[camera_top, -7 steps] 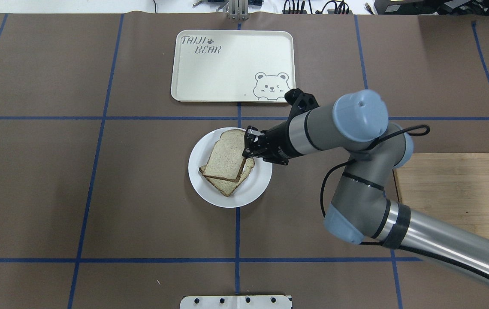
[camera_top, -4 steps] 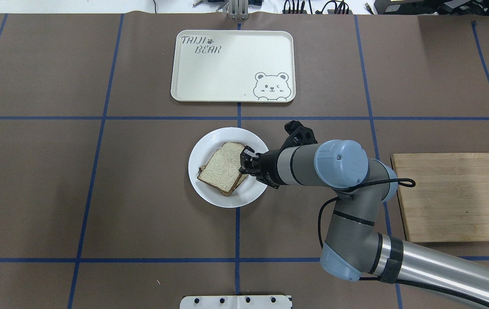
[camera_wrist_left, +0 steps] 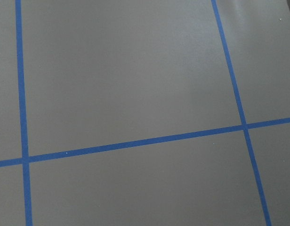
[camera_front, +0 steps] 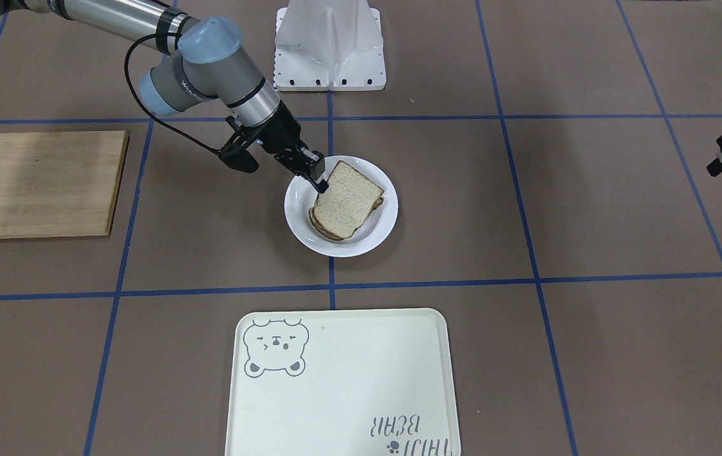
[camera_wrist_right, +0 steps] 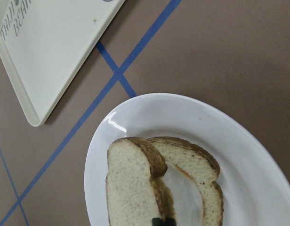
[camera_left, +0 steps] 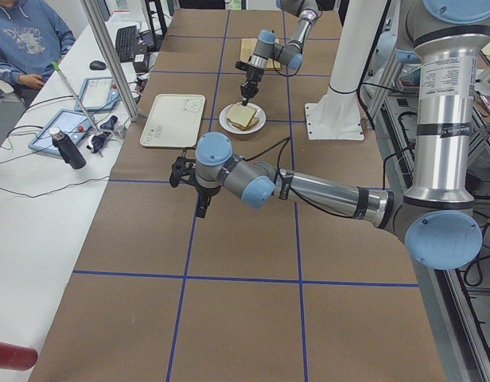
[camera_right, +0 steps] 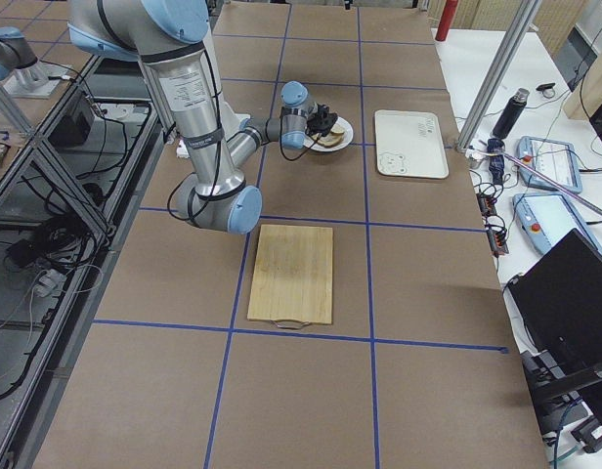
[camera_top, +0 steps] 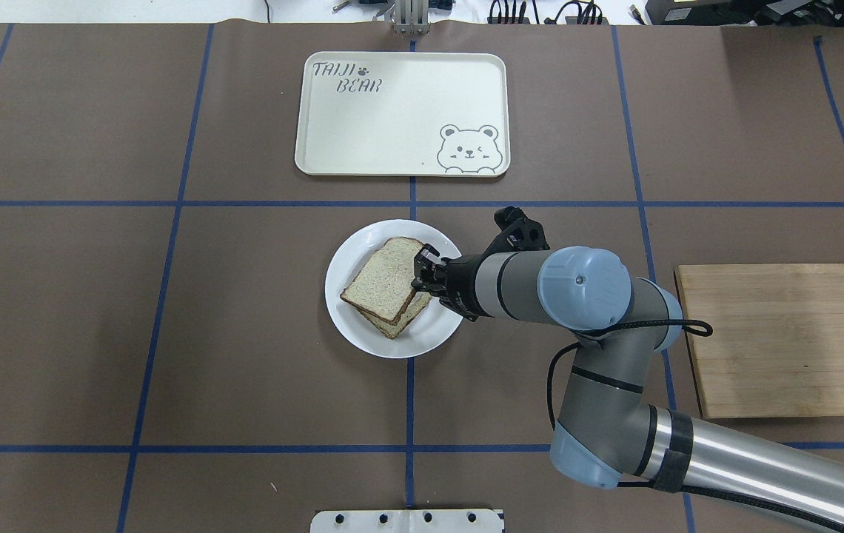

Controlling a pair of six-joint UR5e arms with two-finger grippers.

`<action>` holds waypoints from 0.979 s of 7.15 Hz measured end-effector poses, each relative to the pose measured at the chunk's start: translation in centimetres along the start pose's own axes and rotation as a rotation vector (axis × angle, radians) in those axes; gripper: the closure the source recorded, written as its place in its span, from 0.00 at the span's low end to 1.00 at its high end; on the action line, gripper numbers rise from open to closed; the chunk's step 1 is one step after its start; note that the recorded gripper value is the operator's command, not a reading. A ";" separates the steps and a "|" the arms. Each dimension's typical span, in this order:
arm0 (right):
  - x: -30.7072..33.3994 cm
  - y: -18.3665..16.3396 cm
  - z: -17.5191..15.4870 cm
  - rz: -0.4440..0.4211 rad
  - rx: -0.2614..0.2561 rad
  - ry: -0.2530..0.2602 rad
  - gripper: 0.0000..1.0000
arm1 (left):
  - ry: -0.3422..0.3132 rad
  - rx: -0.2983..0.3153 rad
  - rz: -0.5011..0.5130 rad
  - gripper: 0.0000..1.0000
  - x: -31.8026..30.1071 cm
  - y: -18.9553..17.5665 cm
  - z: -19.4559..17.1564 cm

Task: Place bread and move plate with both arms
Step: 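Lower the bread onto the egg toast and open the right gripper, then raise the right gripper away while the left gripper reaches toward the plate rim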

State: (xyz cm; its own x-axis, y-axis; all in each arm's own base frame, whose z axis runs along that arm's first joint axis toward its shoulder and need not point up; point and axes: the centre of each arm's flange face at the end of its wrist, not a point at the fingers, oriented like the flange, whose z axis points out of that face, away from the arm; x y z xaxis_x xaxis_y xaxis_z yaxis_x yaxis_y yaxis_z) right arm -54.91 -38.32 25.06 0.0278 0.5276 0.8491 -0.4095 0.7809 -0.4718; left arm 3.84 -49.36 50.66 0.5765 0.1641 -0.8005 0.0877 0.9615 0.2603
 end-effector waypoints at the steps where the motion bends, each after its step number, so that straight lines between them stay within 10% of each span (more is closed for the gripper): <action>1: 0.3 0.1 0.1 -0.003 -0.001 0.005 0.00 | 0.001 0.001 0.002 0.02 0.1 -0.1 0.0; 4: 0.8 -1.0 -2.0 -0.029 0.001 -0.001 0.00 | 0.052 -0.016 -0.062 0.02 5.8 -2.1 2.3; 7: 3.5 -11.8 -8.2 -0.241 -0.015 0.083 0.00 | 0.208 -0.052 -0.223 0.02 22.1 -3.5 7.9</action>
State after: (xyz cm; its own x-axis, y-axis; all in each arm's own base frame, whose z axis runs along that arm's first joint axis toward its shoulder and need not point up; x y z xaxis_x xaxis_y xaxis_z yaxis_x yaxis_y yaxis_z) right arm -42.51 -42.97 31.64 0.1980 0.3510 0.9152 -0.3681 0.8920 -0.2625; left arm 22.67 -50.86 36.31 0.3687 -0.0155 -0.9294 0.1487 0.9880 0.0425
